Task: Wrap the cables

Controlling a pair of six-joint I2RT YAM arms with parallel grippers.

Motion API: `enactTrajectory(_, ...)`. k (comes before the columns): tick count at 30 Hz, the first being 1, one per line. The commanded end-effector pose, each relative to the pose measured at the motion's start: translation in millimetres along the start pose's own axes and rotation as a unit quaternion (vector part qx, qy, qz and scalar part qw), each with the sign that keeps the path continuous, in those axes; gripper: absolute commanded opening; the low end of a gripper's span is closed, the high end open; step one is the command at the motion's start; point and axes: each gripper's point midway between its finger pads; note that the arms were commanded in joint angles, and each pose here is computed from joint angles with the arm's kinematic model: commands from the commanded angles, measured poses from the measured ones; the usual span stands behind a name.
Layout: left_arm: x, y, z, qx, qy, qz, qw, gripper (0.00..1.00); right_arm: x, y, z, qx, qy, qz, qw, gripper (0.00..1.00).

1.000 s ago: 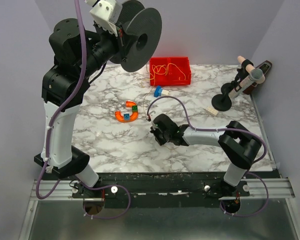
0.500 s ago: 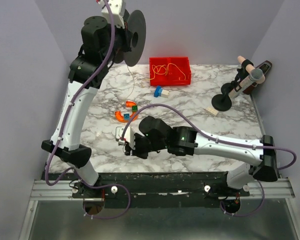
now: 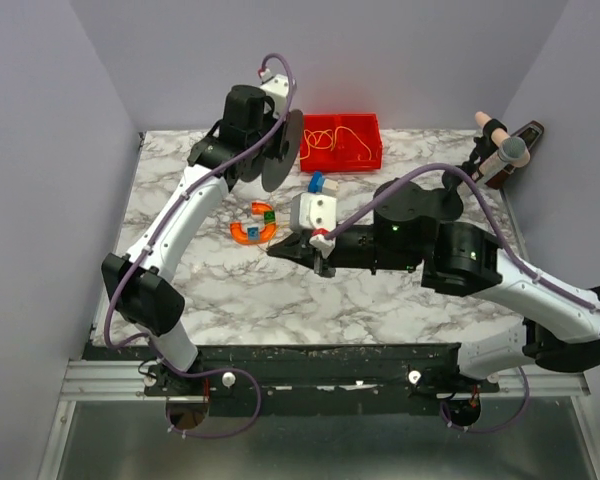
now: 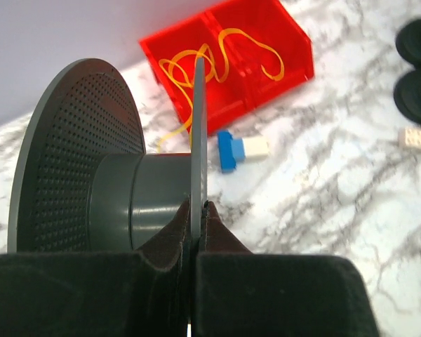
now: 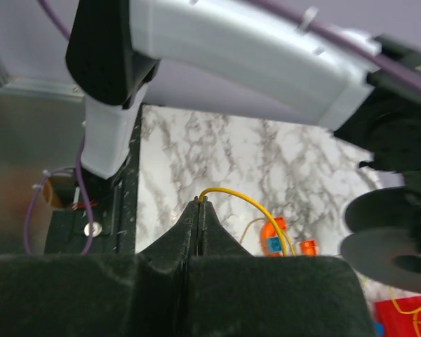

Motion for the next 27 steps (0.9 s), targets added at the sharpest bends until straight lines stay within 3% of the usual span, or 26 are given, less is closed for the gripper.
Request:
enactTrajectory(1, -23, -14, -38, 0.028, 0.079, -0.038, 0.996, 0.00, -24, -8, -35, -0.029, 0.077, 0.019, 0.996, 0.01)
enactTrajectory(5, -26, -9, -50, 0.014, 0.110, -0.036, 0.993, 0.00, -21, 2, -25, -0.029, 0.055, 0.023, 0.998, 0.01)
enactTrajectory(13, -59, -53, -79, 0.014, 0.200, -0.076, 0.977, 0.00, 29, 70, 21, 0.014, -0.049, 0.080, 0.995, 0.01)
enactTrajectory(15, -79, -53, -97, 0.062, 0.265, -0.085, 0.958, 0.00, 31, 81, 24, 0.012, -0.054, 0.090, 0.994, 0.23)
enactTrajectory(16, -88, -49, -102, 0.089, 0.289, -0.086, 0.949, 0.00, 30, 84, 27, 0.008, -0.061, 0.091, 0.994, 0.49)
enactTrajectory(18, -102, -36, -106, 0.116, 0.319, -0.077, 0.938, 0.00, 25, 92, 35, 0.003, -0.076, 0.086, 0.993, 0.71)
enactTrajectory(22, -122, -9, -105, 0.156, 0.361, -0.056, 0.918, 0.00, 1, 89, 41, -0.003, -0.069, 0.048, 0.996, 0.87)
enactTrajectory(27, -152, 15, -115, 0.217, 0.423, -0.044, 0.879, 0.00, -47, 69, 24, -0.003, -0.028, 0.002, 1.000, 0.93)
Point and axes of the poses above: each gripper's point midway between its finger pads, its own x axis out along the fingers, its own z axis along the line the jaws close on, y = z × x
